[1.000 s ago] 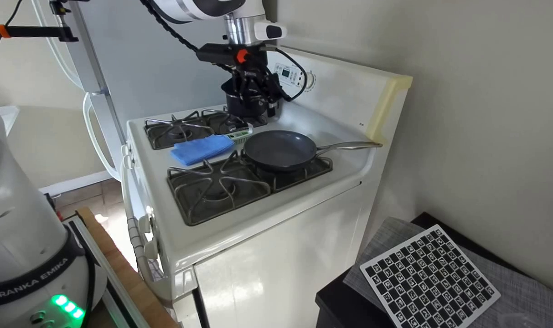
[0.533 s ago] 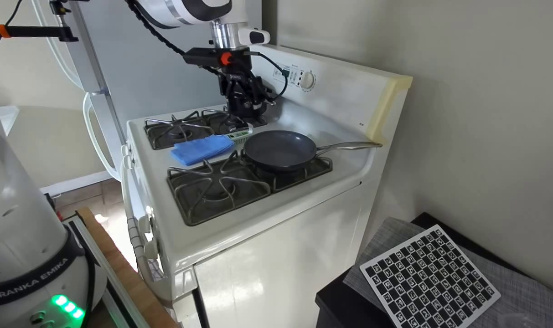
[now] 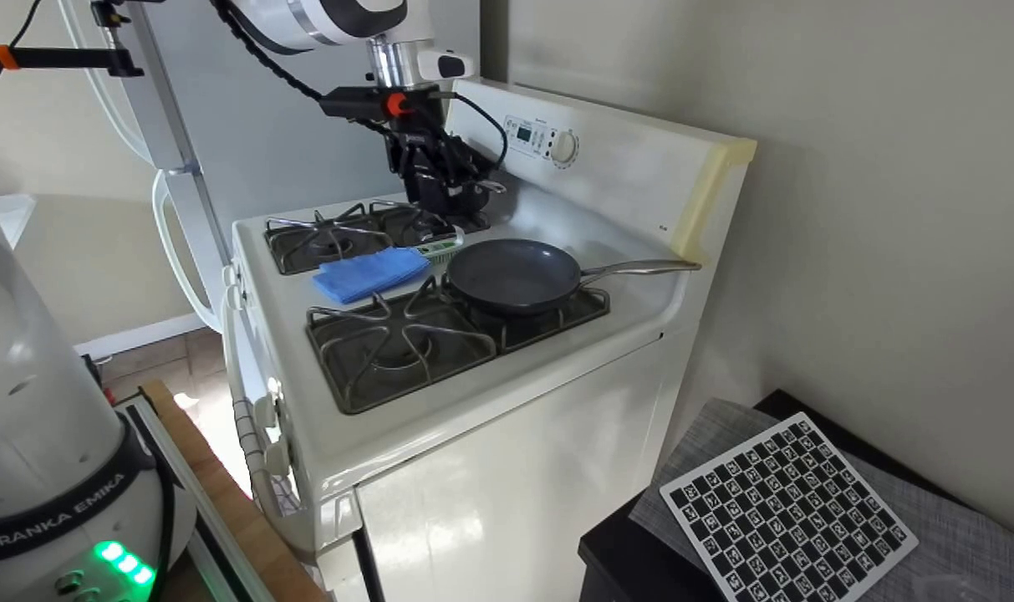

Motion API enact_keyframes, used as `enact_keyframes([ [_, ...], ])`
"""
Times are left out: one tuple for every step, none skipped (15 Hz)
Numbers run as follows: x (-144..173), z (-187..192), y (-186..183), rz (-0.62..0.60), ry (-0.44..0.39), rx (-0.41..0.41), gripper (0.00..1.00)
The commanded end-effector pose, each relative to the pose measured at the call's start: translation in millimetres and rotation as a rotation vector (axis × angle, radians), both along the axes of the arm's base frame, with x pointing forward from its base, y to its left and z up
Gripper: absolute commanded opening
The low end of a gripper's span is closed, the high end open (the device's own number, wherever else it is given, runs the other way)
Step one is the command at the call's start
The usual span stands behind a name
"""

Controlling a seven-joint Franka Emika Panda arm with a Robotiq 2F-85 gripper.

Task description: Lift the blue tower from the stove, use it to wipe the top of the stove and then put it back on the stove

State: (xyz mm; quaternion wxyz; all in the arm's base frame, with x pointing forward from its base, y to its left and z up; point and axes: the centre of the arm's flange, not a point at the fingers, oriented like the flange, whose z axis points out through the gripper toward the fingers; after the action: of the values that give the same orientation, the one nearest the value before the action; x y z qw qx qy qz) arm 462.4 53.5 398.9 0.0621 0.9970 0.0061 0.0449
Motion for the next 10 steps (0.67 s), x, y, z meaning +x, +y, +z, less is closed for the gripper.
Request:
enact_keyframes([
  [-22, -11, 44, 0.013, -0.009, 0.016, 1.00],
  [-26, -16, 57, 0.021, -0.001, 0.020, 1.00],
  [-30, -23, 67, 0.029, 0.009, 0.014, 1.00],
  [-33, -32, 76, 0.036, 0.014, 0.005, 1.00],
  [-36, -39, 83, 0.044, 0.024, 0.003, 1.00],
  [-40, -47, 89, 0.050, 0.028, 0.001, 1.00],
  [-43, -54, 93, 0.057, 0.025, 0.005, 1.00],
  [-46, -59, 96, 0.059, 0.021, 0.010, 1.00],
  [-47, -66, 97, 0.061, 0.010, 0.013, 1.00],
  [-48, -72, 98, 0.064, 0.002, 0.015, 1.00],
])
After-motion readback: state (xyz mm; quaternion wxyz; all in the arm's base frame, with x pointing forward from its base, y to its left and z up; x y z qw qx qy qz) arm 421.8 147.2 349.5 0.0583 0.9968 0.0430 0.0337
